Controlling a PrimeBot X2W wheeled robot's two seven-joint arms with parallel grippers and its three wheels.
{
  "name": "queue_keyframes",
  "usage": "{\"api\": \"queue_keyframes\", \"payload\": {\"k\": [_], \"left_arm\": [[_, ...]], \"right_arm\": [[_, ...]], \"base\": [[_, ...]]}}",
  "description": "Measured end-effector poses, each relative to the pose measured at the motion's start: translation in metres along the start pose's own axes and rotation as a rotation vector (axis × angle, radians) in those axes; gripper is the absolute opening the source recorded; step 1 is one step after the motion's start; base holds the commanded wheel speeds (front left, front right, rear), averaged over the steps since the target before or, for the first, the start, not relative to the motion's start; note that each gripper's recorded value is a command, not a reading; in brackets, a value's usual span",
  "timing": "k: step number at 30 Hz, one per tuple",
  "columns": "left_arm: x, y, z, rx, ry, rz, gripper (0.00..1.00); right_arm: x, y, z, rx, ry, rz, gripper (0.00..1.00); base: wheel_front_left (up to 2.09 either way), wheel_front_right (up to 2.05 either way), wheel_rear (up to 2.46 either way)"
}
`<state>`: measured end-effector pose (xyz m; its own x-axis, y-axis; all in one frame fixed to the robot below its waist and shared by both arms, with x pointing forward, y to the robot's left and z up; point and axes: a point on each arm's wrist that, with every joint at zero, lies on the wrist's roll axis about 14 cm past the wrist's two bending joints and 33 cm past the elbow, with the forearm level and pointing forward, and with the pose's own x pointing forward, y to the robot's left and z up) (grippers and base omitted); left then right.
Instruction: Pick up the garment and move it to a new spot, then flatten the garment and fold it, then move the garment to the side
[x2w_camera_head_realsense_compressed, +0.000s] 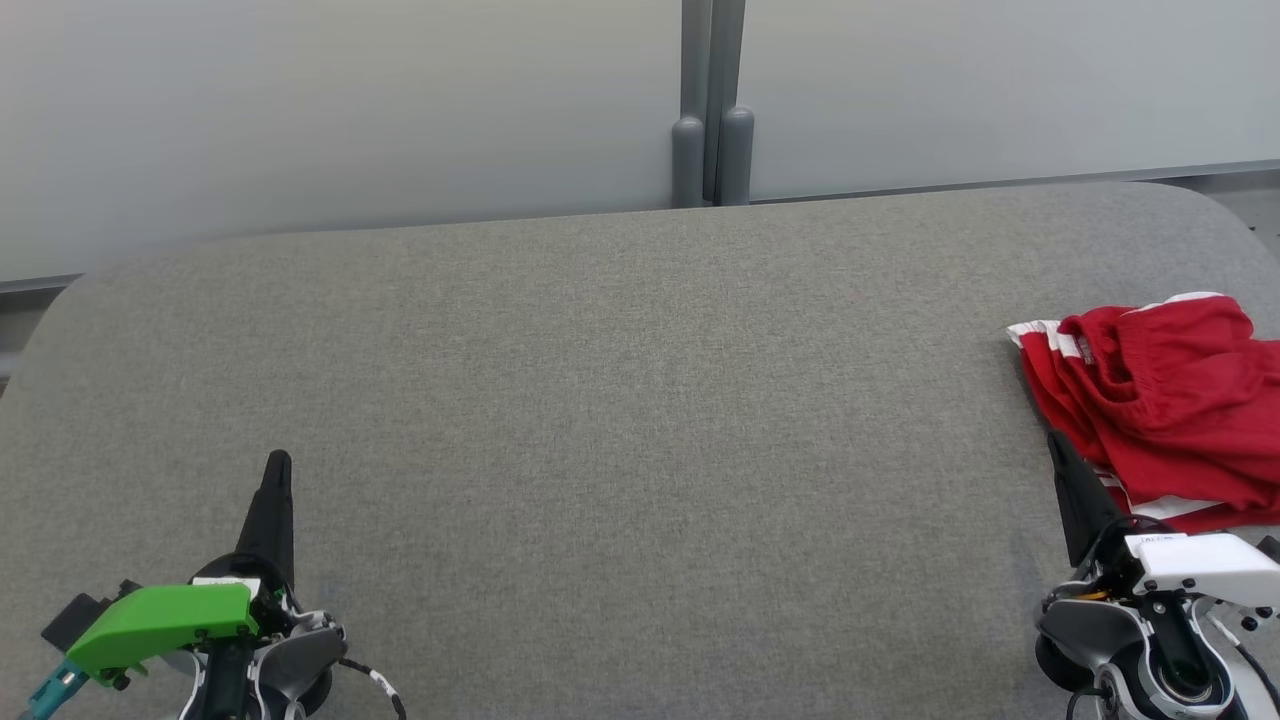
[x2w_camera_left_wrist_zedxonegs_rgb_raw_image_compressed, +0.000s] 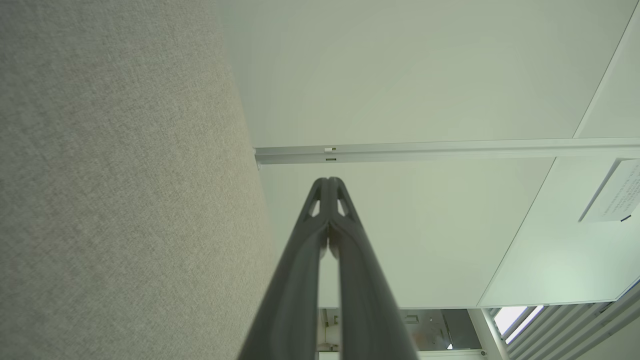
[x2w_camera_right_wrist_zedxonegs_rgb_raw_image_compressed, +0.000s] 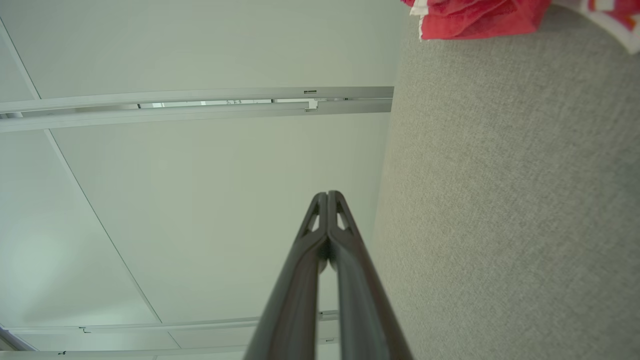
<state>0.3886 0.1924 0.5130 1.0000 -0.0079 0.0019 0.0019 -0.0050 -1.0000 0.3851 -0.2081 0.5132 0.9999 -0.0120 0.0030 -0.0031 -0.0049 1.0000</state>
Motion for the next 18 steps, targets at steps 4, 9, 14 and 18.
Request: {"api": "queue_keyframes", "payload": {"k": [4, 9, 14, 18], "left_arm": [[0.0000, 0.0000, 0.0000, 0.000, 0.000, 0.000, 0.00], [0.0000, 0.0001, 0.0001, 0.000, 0.000, 0.000, 0.00], [0.0000, 0.0000, 0.0001, 0.000, -0.001, 0.000, 0.00], [0.0000, 0.0000, 0.0002, 0.000, -0.001, 0.000, 0.00]], "right_arm": [[0.0000, 0.0000, 0.0001, 0.000, 0.000, 0.000, 0.00], [0.0000, 0.0000, 0.0000, 0.000, 0.000, 0.000, 0.00], [0.0000, 0.0000, 0.0001, 0.000, 0.000, 0.000, 0.00], [0.0000, 0.0000, 0.0001, 0.000, 0.000, 0.000, 0.00]], "base": [[0.00, 0.00, 0.00], [0.00, 0.00, 0.00], [0.00, 0.00, 0.00], [0.00, 0.00, 0.00]]}}
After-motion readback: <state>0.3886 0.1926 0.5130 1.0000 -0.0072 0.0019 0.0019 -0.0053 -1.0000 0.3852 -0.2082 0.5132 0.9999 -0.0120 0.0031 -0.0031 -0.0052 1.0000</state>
